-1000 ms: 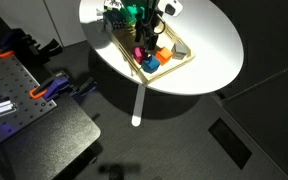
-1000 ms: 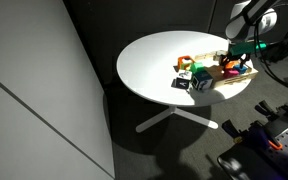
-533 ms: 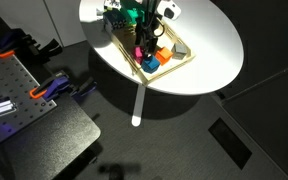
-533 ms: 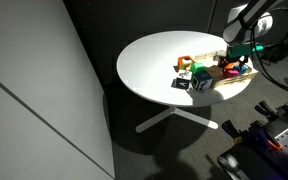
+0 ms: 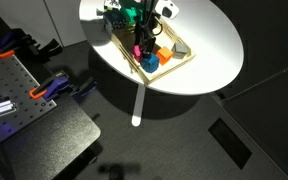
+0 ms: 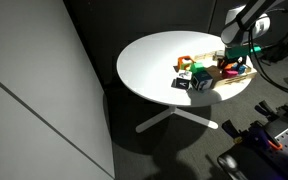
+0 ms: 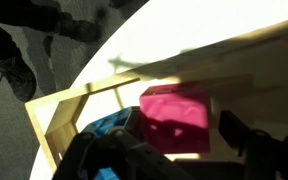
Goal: Move the pink block from the tray to the table
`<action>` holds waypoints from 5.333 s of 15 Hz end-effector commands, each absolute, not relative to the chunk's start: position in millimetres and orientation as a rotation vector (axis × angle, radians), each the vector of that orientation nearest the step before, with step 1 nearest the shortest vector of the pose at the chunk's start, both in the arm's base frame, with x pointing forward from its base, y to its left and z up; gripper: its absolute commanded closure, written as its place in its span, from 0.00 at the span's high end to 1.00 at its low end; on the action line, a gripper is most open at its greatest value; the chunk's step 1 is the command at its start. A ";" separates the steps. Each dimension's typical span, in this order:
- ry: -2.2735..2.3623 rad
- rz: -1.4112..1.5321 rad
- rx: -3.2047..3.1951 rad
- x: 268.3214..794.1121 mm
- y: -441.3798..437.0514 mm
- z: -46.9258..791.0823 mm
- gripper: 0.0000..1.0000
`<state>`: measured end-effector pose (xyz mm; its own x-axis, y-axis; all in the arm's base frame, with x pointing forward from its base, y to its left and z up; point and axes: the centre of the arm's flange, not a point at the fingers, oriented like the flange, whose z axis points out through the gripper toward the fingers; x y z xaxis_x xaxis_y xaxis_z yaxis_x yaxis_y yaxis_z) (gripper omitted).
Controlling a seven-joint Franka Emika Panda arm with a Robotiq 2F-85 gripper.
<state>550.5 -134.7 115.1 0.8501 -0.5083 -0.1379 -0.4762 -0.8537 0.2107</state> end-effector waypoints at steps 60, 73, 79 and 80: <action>-0.350 -0.029 3.017 592.4 46.4 243.9 0.27; -0.406 0.295 3.048 640.9 46.2 233.5 0.93; -0.435 0.192 3.064 629.4 36.2 241.9 1.00; -0.439 0.154 3.060 626.9 34.4 242.5 1.00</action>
<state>630.9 39.8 230.3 0.9517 -0.2644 0.1561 -0.2721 -0.9618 0.0297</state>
